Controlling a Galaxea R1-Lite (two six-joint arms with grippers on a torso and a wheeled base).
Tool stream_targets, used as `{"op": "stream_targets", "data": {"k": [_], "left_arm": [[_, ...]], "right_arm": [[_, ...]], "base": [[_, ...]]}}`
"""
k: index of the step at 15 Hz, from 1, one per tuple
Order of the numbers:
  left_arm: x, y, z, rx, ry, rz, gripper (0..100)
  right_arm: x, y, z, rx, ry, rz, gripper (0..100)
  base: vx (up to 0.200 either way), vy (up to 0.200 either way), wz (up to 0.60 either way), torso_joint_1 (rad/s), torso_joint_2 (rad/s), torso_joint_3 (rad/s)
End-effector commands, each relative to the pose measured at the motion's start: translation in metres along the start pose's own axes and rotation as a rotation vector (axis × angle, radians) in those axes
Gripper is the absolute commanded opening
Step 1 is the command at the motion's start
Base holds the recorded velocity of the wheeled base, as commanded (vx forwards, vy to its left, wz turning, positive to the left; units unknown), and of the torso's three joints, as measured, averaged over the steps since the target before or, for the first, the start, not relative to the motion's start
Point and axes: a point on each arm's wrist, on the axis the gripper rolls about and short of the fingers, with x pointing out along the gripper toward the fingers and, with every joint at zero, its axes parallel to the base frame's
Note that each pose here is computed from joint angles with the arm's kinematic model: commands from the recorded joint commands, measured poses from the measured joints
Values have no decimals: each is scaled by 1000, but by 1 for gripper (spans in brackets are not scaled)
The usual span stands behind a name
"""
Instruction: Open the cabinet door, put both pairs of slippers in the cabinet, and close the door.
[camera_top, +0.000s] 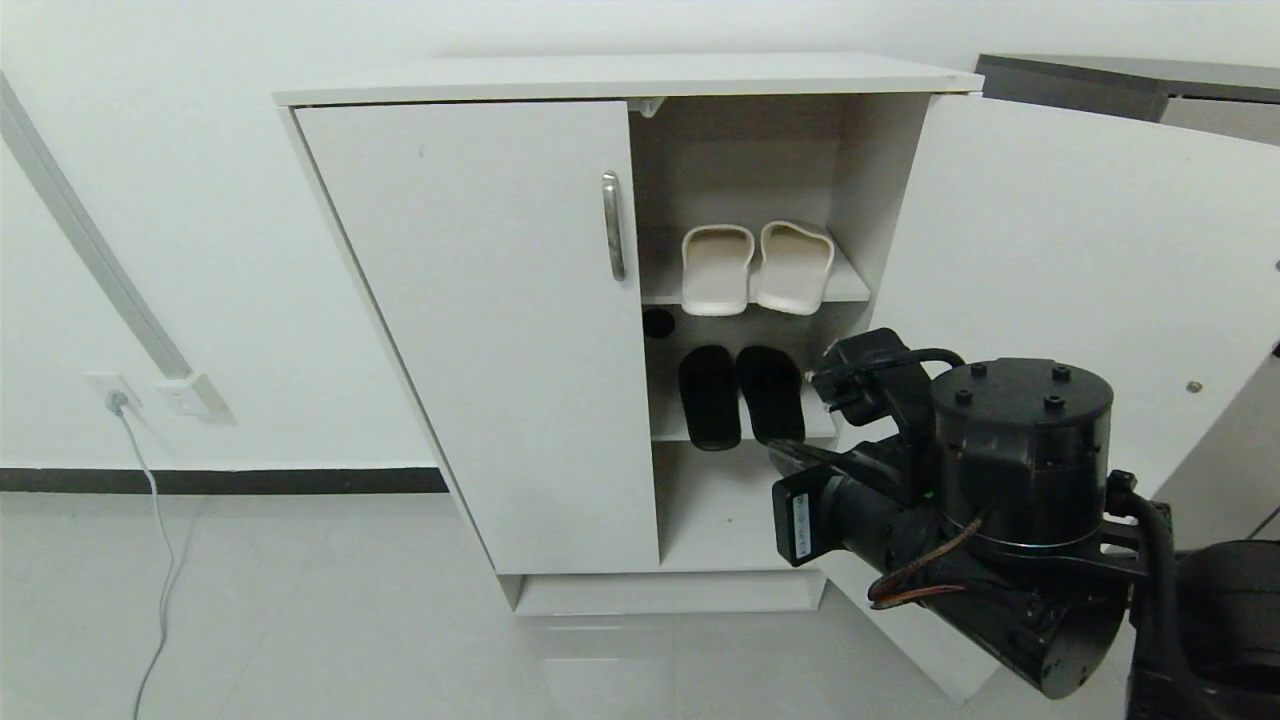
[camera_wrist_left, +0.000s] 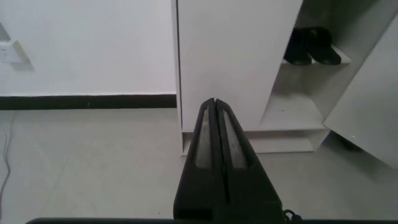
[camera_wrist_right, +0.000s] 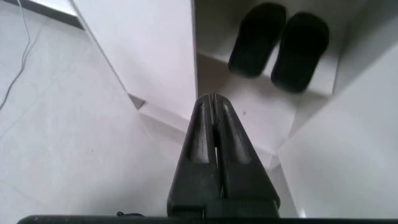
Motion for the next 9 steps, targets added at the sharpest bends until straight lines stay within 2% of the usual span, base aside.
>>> {"op": "stream_targets", "data": {"k": [1, 9], "left_arm": [[0, 0, 0, 0, 1, 0, 0], [0, 0, 0, -2, 1, 2, 0]], "right_arm": [[1, 1, -1, -2, 4, 1, 0], [1, 0, -2, -6, 8, 0, 0]], "base": [[0, 0, 0, 0, 0, 0], [0, 0, 0, 0, 0, 0]]}}
